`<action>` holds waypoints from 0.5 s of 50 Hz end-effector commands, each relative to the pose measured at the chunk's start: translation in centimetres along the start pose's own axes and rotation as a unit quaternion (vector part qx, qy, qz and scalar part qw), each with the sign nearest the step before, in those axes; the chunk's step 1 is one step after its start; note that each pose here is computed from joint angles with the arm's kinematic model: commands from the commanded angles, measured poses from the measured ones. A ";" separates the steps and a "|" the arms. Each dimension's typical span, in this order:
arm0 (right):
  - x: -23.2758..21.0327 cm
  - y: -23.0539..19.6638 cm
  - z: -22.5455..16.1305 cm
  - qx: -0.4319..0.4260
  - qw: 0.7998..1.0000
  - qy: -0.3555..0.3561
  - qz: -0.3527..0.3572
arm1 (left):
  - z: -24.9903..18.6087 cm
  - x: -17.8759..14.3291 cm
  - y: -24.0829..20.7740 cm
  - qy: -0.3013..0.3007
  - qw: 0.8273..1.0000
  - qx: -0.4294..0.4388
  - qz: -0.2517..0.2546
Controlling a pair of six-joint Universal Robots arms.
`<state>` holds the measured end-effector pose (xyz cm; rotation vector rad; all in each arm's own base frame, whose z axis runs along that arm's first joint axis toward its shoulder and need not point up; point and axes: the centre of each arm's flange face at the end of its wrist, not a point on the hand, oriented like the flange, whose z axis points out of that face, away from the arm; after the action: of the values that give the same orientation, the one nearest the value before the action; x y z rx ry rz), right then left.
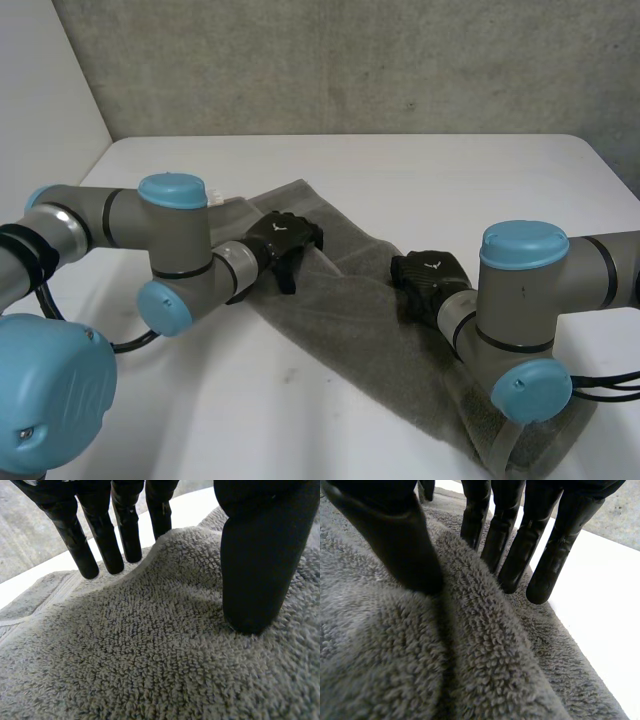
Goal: Fold the towel.
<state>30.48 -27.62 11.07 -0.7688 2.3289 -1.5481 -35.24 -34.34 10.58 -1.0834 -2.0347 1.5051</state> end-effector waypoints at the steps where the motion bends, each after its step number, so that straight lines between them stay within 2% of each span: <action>1: 0.0 -0.4 0.1 0.013 1.000 0.002 -0.015 | 0.2 0.3 0.2 0.005 1.000 -0.001 0.029; 9: 0.1 -1.9 0.1 0.043 0.998 0.003 -0.047 | 0.4 0.0 -0.8 -0.003 0.999 0.019 0.038; 14: 0.6 -4.6 0.7 0.085 0.990 0.016 -0.108 | 1.1 -1.2 -4.0 -0.032 0.994 0.084 0.059; 15: 0.6 -4.7 0.7 0.085 0.990 0.016 -0.108 | 1.3 -1.9 -5.4 -0.050 0.990 0.113 0.067; 17: 1.2 -7.5 1.2 0.129 0.980 0.036 -0.150 | 1.4 -2.6 -6.8 -0.072 0.985 0.141 0.074; 18: 1.2 -7.5 1.2 0.130 0.979 0.036 -0.150 | 1.4 -3.4 -8.6 -0.101 0.976 0.176 0.078; 19: 1.7 -9.7 1.4 0.165 0.970 0.052 -0.172 | 1.1 -4.3 -10.8 -0.131 0.964 0.217 0.079; 20: 1.7 -9.7 1.4 0.165 0.970 0.053 -0.172 | 1.1 -4.3 -10.8 -0.132 0.964 0.217 0.079; 22: 2.4 -15.7 1.0 0.267 0.936 0.095 -0.210 | -0.3 -5.9 -15.8 -0.185 0.931 0.306 0.068; 23: 2.4 -15.7 1.0 0.267 0.936 0.095 -0.210 | -0.3 -5.9 -15.9 -0.186 0.931 0.306 0.068; 24: 2.8 -19.1 0.1 0.325 0.913 0.118 -0.219 | -1.5 -6.7 -18.4 -0.212 0.909 0.354 0.056; 25: 3.1 -22.0 -1.2 0.378 0.889 0.139 -0.220 | -1.5 -6.7 -18.5 -0.212 0.909 0.354 0.056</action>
<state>32.92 -32.97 20.80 -1.0518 1.9385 -2.1676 -37.09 -39.87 21.96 -0.8824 -1.6463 2.1840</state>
